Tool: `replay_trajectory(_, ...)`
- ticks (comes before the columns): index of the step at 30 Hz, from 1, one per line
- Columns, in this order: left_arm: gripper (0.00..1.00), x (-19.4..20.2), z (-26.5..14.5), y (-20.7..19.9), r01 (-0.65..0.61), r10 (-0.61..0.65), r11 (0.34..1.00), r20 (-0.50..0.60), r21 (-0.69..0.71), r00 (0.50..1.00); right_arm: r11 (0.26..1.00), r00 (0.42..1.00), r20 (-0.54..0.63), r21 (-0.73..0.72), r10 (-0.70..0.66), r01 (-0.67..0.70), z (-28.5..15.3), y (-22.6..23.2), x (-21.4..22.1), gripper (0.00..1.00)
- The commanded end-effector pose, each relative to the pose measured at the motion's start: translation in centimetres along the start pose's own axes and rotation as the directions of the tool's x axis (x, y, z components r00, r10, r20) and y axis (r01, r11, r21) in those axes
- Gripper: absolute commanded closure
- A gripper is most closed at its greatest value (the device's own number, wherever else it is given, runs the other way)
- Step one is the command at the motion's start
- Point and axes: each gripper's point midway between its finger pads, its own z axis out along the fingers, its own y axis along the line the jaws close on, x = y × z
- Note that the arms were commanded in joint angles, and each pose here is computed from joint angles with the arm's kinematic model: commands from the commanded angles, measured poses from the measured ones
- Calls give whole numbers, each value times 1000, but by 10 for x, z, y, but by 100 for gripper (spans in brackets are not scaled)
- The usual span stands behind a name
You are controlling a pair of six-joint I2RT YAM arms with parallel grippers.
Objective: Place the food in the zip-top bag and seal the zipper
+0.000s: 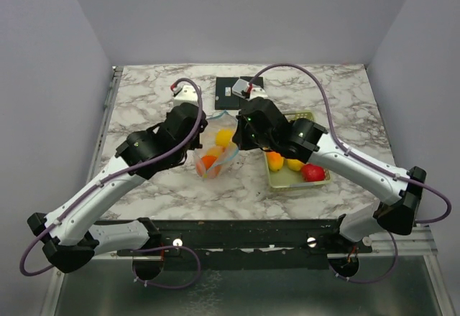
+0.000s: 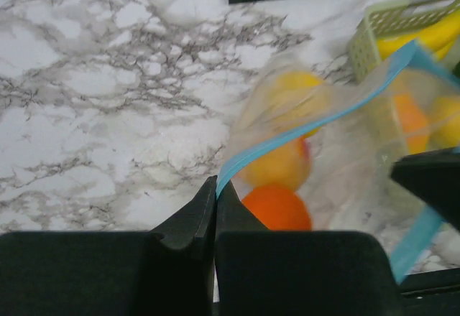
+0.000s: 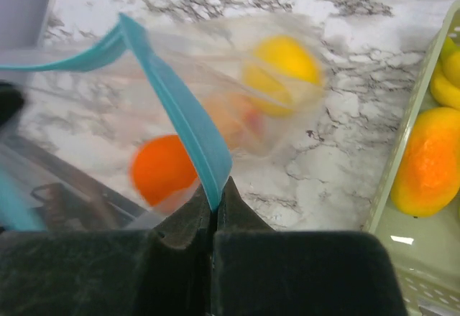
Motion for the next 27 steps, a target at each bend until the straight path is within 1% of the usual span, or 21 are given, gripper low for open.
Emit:
replay_trajectory(1,100,-43,-35,7,45,-50,998,110,45,993,990,994,-100,125,-54,66,22,-28,30,99)
replay_trajectory(3,100,-41,-34,10,41,-44,999,110,33,993,991,998,-29,119,-64,67,7,-23,3,99)
replay_trajectory(5,100,-27,-25,8,26,-28,999,75,26,997,990,996,46,120,-73,67,-8,-22,-21,99)
replay_trajectory(7,100,-11,-16,5,20,-21,999,36,29,999,987,995,64,146,-80,70,-12,-26,-28,99)
replay_trajectory(10,100,0,-10,3,22,-23,999,18,31,1000,988,997,29,143,-71,67,-5,-27,-16,99)
replay_trajectory(14,100,-3,-12,5,23,-24,999,29,26,999,992,999,-1,115,-45,45,5,-25,1,99)
replay_trajectory(18,100,-5,-12,3,22,-23,999,30,30,999,993,999,-33,117,-30,33,11,-29,16,99)
replay_trajectory(27,100,9,3,1,4,-4,1000,-5,13,1000,996,997,-78,92,7,1,21,-29,40,99)
